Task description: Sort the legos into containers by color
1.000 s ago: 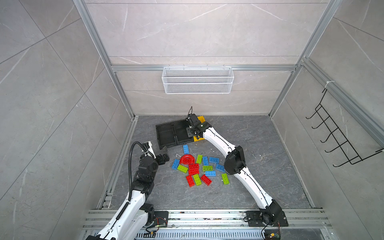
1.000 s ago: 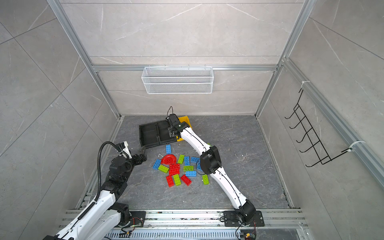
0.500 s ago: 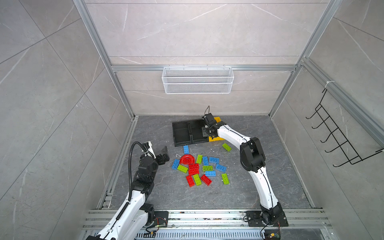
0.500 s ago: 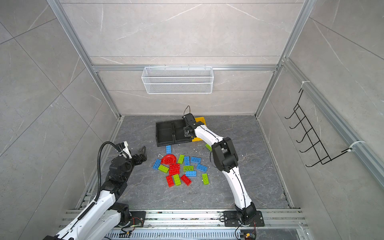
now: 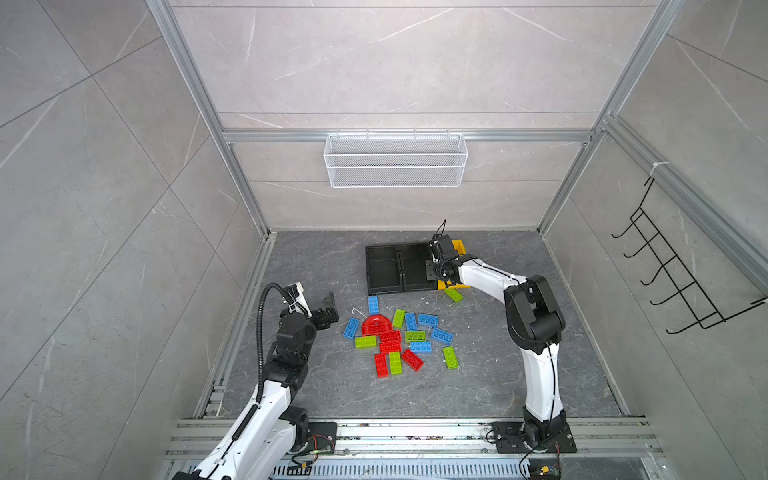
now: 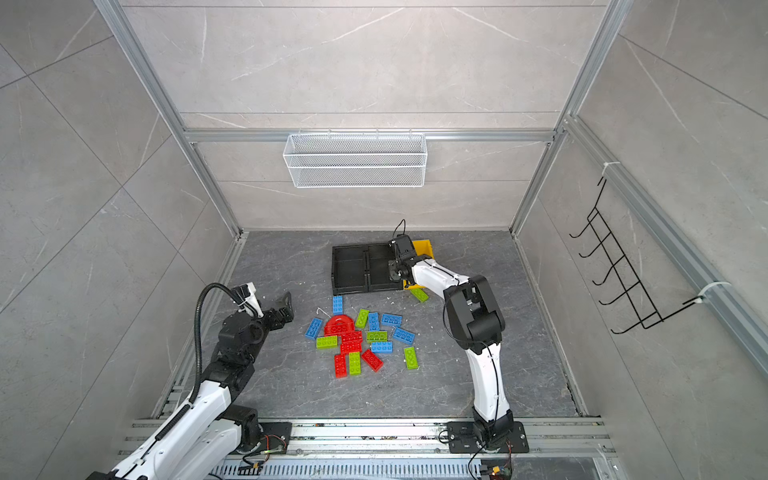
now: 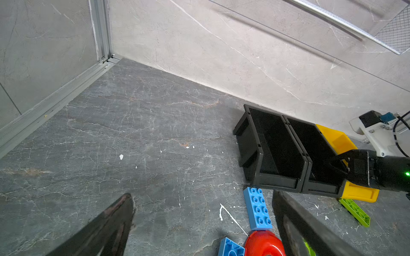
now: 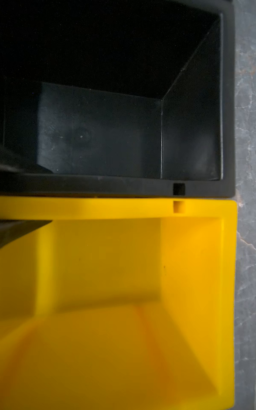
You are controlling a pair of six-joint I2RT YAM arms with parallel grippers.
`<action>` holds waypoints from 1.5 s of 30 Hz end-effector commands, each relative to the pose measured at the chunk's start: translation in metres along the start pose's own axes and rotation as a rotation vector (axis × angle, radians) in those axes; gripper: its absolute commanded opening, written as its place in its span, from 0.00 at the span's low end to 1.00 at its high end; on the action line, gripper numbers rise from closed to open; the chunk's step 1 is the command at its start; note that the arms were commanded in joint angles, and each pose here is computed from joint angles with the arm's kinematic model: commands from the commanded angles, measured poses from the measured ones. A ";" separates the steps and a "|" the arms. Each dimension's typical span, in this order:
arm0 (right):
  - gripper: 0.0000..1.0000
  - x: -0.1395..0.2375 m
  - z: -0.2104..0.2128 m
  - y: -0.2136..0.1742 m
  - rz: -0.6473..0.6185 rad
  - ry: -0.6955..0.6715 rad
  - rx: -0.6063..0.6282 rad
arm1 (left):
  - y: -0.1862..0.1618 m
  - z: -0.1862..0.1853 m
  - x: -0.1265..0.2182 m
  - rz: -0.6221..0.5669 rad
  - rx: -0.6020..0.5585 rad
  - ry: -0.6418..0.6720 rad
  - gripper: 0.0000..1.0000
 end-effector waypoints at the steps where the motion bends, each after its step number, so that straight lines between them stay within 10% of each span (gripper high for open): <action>1: 0.15 0.013 0.004 -0.018 0.042 0.090 -0.036 | 0.009 -0.003 0.001 -0.038 -0.010 -0.009 1.00; 27: 0.22 0.003 -0.004 0.005 -0.009 -0.045 -0.049 | 0.006 -0.003 -0.003 -0.020 -0.014 -0.003 1.00; 35: 0.56 0.016 0.001 0.014 0.006 0.042 -0.038 | 0.006 -0.003 -0.002 -0.023 -0.016 -0.001 1.00; 45: 0.64 0.105 -0.009 -0.013 0.005 0.192 0.227 | 0.006 -0.003 -0.003 -0.015 -0.011 -0.006 1.00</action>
Point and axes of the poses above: each gripper's point midway between its finger pads, its own x axis back along the fingers, its own z axis along the line the jaws close on, y = z × x, the point moved 9 cm from there along x, back along the fingers, and after that the axes turned 4 degrees about x, right-handed, at the moved point
